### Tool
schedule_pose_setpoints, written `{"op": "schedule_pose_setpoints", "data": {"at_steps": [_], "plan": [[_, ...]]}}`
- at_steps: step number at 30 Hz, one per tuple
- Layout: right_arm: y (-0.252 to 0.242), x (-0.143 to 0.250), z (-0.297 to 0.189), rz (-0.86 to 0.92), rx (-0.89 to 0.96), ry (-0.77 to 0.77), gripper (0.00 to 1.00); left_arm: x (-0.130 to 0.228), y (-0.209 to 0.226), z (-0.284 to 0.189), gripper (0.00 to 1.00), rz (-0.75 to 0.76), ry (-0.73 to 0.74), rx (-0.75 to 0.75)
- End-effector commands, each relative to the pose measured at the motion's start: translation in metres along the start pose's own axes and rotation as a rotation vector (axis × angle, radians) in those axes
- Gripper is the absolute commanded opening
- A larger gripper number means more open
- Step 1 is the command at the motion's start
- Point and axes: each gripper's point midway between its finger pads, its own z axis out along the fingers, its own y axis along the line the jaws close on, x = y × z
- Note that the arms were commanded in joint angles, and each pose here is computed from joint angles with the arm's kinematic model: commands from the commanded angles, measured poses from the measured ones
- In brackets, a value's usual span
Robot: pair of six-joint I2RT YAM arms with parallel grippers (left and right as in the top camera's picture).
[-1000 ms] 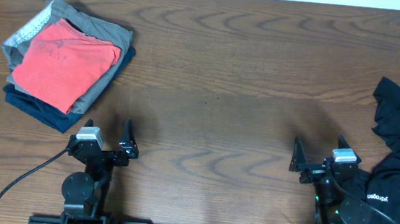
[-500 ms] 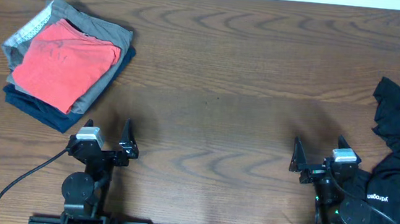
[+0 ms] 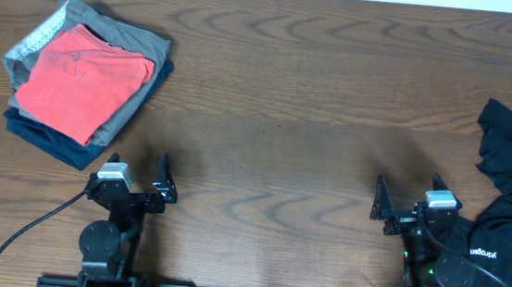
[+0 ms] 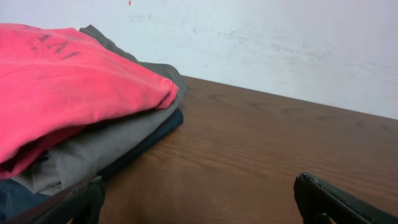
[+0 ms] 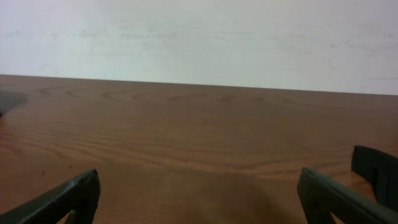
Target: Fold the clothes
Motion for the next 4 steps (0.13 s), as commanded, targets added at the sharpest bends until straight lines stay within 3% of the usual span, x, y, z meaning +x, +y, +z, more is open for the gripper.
{"op": "schedule_pose_setpoints", "data": {"at_steps": [1, 4], "plan": [[0.0024, 0.0001, -0.0002, -0.014, -0.012, -0.001, 0.99, 0.0149, 0.0038, 0.0017, 0.98, -0.014, 0.035, -0.011], [0.0024, 0.0001, -0.0002, -0.014, -0.012, -0.001, 0.99, 0.0149, 0.0038, 0.0017, 0.98, -0.014, 0.035, -0.011]]}}
